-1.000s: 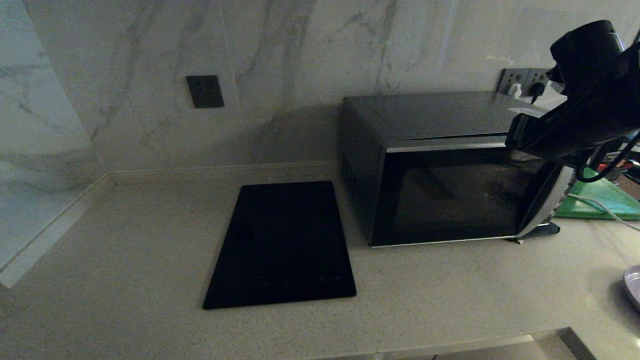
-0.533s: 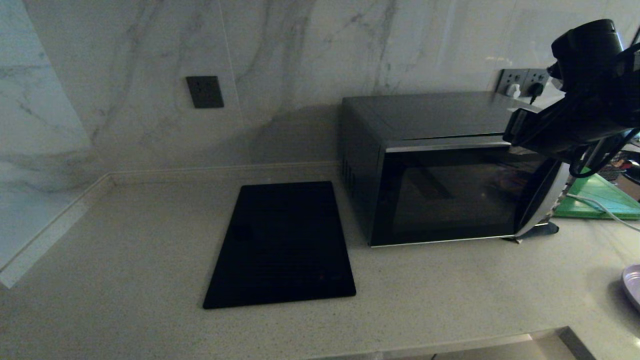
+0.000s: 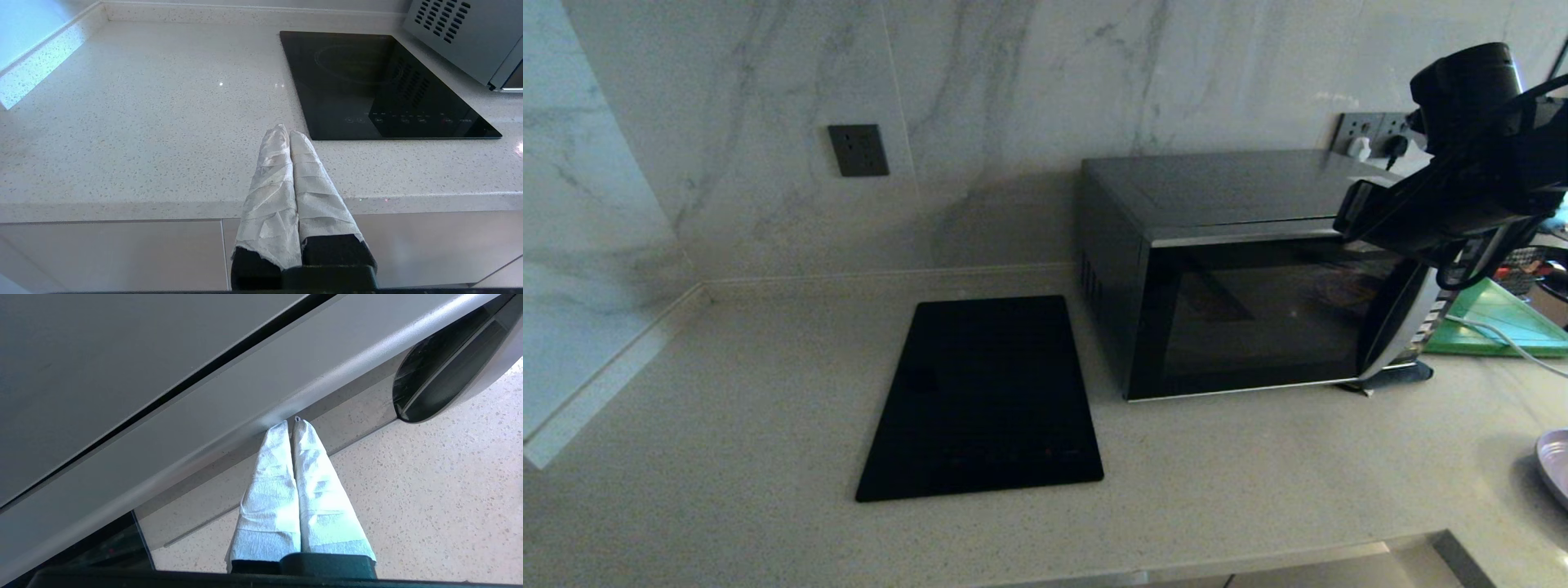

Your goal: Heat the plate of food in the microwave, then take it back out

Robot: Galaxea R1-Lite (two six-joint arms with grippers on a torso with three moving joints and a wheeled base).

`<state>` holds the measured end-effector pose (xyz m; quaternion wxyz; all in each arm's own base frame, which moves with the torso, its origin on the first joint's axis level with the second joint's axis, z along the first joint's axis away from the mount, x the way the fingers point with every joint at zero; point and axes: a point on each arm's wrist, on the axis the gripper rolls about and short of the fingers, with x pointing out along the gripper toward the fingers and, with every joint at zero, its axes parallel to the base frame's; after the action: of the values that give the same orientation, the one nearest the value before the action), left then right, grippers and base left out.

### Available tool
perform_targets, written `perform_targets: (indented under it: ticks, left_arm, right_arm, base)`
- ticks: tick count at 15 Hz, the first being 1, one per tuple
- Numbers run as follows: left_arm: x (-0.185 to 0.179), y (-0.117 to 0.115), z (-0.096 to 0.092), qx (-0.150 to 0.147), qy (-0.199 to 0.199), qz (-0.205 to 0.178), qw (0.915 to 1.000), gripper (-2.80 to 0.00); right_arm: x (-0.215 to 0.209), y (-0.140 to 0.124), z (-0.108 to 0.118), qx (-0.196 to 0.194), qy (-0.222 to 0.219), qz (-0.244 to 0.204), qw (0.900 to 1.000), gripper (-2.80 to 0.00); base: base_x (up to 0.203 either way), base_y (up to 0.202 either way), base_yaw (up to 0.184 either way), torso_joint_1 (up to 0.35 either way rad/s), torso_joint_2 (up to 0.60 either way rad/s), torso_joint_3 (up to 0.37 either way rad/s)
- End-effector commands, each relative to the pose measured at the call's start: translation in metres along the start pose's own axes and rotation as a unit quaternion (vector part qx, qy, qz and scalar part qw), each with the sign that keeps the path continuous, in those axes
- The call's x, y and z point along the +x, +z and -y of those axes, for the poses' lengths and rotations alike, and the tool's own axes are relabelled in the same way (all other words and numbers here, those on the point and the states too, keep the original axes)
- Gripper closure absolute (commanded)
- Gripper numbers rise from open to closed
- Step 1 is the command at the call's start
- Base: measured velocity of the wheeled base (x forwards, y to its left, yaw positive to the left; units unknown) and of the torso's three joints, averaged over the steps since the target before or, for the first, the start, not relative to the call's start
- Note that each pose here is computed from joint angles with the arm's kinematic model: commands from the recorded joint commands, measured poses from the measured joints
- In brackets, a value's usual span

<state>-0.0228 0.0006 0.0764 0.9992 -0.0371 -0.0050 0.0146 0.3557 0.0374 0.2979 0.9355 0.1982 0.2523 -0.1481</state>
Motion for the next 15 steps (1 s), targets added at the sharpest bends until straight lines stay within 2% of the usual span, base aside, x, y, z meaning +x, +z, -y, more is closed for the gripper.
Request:
perform_targets:
  ticks: [1,4,12,15]
  left_arm:
    - [0.0,0.0,0.0,-0.001,0.001,-0.001,1.0,0.0]
    - [0.0,0.0,0.0,-0.001,0.001,-0.001,1.0,0.0]
    - [0.0,0.0,0.0,-0.001,0.001,-0.001,1.0,0.0]
    - [0.0,0.0,0.0,-0.001,0.001,-0.001,1.0,0.0]
  right_arm:
    - [0.001,0.0,-0.001,0.002,0.001,0.002,1.0,0.0]
    - [0.002,0.0,-0.001,0.002,0.003,0.002,1.0,0.0]
    - [0.006,0.001,-0.003,0.031,0.016,0.014,0.999,0.0]
    - [-0.011,0.001,0.003,0.029,0.018,0.018,0.999,0.0]
  base:
    - [0.0,0.0,0.0,0.0,0.0,0.0]
    - [0.0,0.0,0.0,0.0,0.0,0.0]
    - [0.0,0.0,0.0,0.0,0.0,0.0]
    - [0.0,0.0,0.0,0.0,0.0,0.0]
